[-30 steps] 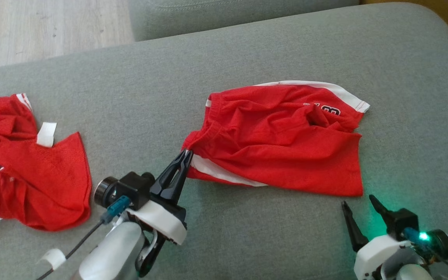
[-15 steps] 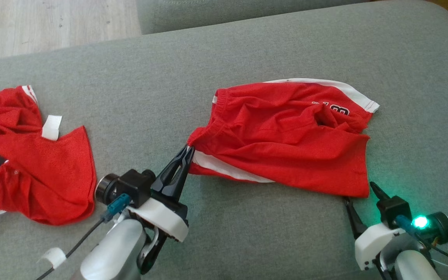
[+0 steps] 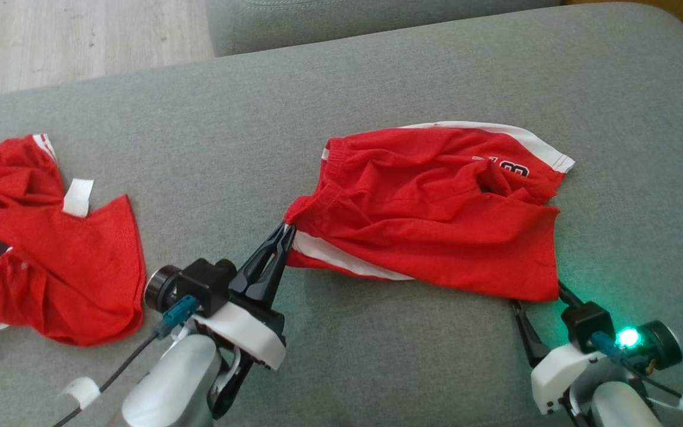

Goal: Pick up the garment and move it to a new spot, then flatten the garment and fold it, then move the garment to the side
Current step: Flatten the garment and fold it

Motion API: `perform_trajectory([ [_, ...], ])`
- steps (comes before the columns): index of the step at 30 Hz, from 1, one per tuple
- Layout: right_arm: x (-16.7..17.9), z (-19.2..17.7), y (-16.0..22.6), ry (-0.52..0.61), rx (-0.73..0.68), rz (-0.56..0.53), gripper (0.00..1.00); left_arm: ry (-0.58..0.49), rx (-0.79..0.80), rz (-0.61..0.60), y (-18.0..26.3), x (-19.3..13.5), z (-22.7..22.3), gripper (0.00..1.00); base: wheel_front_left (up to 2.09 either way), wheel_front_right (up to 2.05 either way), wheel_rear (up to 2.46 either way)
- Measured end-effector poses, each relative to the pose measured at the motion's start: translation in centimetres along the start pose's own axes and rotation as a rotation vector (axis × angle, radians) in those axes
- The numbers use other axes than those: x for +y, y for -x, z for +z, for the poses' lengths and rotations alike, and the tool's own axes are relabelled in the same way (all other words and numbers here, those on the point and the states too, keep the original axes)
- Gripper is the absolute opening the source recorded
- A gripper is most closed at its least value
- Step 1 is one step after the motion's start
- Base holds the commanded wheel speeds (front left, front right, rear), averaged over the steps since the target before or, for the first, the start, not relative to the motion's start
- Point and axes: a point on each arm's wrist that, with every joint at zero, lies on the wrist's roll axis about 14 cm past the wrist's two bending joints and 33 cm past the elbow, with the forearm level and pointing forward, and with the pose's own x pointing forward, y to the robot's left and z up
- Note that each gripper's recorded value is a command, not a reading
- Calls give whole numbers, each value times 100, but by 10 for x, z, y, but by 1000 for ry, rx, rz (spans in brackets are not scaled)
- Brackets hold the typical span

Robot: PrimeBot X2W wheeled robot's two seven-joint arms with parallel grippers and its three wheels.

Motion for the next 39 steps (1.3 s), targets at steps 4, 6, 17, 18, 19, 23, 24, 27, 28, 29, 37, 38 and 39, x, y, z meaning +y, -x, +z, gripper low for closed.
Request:
perform_trajectory([
  [4,5,-3,0,-13,9,13,100,0,-1,1,0,0,0,0,0,0,0],
  [6,5,-3,0,-14,11,17,100,1,-1,1,0,0,0,0,0,0,0],
  [17,8,5,-9,-78,-2,28,0,2,-5,2,1,1,2,0,0,0,0],
  [18,9,7,-9,-87,-7,29,0,2,-12,8,0,3,4,0,0,0,0],
  [19,8,9,-9,-104,-15,26,0,1,-20,14,0,5,7,0,0,0,0],
  [23,6,32,-8,-187,-95,16,0,-14,-50,19,1,5,18,0,0,0,0],
  [24,5,41,-7,-216,-126,11,0,-18,-58,20,2,5,21,0,0,0,0],
  [27,0,85,-3,-305,-251,22,0,-26,-101,32,4,7,36,0,0,0,0],
  [28,-2,97,-2,-320,-279,28,0,-27,-119,36,4,8,42,0,0,0,0],
  [29,-5,109,0,-321,-307,36,0,-24,-139,43,5,10,49,0,0,0,0],
  [37,-40,222,17,-263,-503,90,0,-109,-269,62,5,26,110,0,0,0,0],
  [38,-43,236,20,-244,-523,95,0,-127,-291,62,4,27,122,0,0,0,0],
  [39,-46,249,23,-229,-545,100,0,-140,-313,65,3,28,134,0,0,0,0],
])
